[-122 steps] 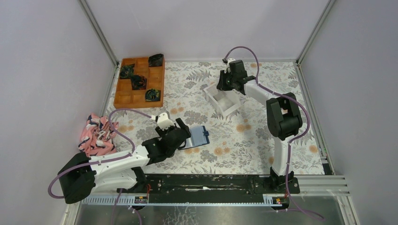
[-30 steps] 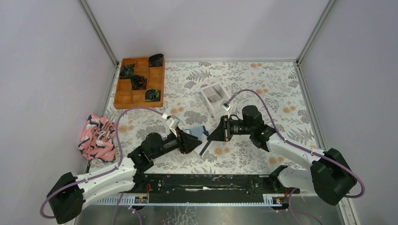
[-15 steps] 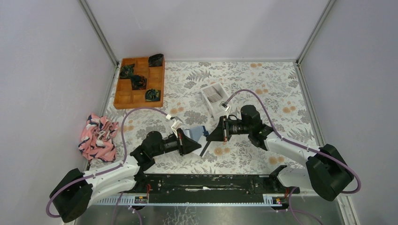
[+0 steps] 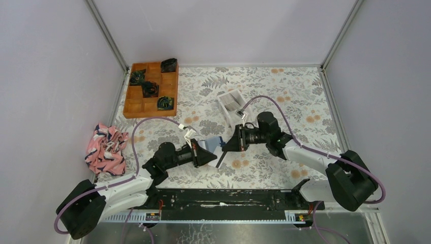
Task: Put the credit cards into the card holder
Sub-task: Pick up the credit card from the storage box.
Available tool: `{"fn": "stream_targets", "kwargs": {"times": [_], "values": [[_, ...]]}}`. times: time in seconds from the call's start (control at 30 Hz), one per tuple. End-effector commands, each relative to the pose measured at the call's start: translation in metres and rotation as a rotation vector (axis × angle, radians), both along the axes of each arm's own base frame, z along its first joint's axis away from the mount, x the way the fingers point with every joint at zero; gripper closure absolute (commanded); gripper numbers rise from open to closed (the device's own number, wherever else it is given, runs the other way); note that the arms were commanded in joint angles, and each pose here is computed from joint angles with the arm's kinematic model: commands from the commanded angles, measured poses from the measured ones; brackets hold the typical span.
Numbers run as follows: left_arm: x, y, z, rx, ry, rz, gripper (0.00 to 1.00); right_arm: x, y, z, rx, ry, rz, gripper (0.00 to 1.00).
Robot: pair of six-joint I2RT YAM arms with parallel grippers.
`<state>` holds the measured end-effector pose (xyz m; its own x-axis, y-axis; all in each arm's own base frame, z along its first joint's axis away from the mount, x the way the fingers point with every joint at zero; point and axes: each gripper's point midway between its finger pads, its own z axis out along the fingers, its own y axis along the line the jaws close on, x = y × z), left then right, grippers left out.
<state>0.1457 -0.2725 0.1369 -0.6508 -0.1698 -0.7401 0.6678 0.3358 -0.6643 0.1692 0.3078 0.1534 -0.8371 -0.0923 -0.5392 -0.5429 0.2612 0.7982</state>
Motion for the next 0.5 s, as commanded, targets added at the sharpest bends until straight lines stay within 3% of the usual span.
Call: {"fn": "stream_targets", "kwargs": {"times": [0.0, 0.13, 0.47], "values": [[0.016, 0.006, -0.006, 0.015, -0.008, 0.093, 1.0, 0.017, 0.014, 0.025, 0.053, -0.083, -0.004, 0.78], [0.032, 0.017, -0.019, 0.052, 0.027, 0.203, 1.0, 0.027, 0.013, 0.019, 0.033, -0.094, -0.047, 0.62], [0.077, 0.059, -0.044, 0.097, 0.175, 0.605, 1.0, 0.071, -0.005, 0.003, -0.092, -0.207, -0.268, 0.53]]}}
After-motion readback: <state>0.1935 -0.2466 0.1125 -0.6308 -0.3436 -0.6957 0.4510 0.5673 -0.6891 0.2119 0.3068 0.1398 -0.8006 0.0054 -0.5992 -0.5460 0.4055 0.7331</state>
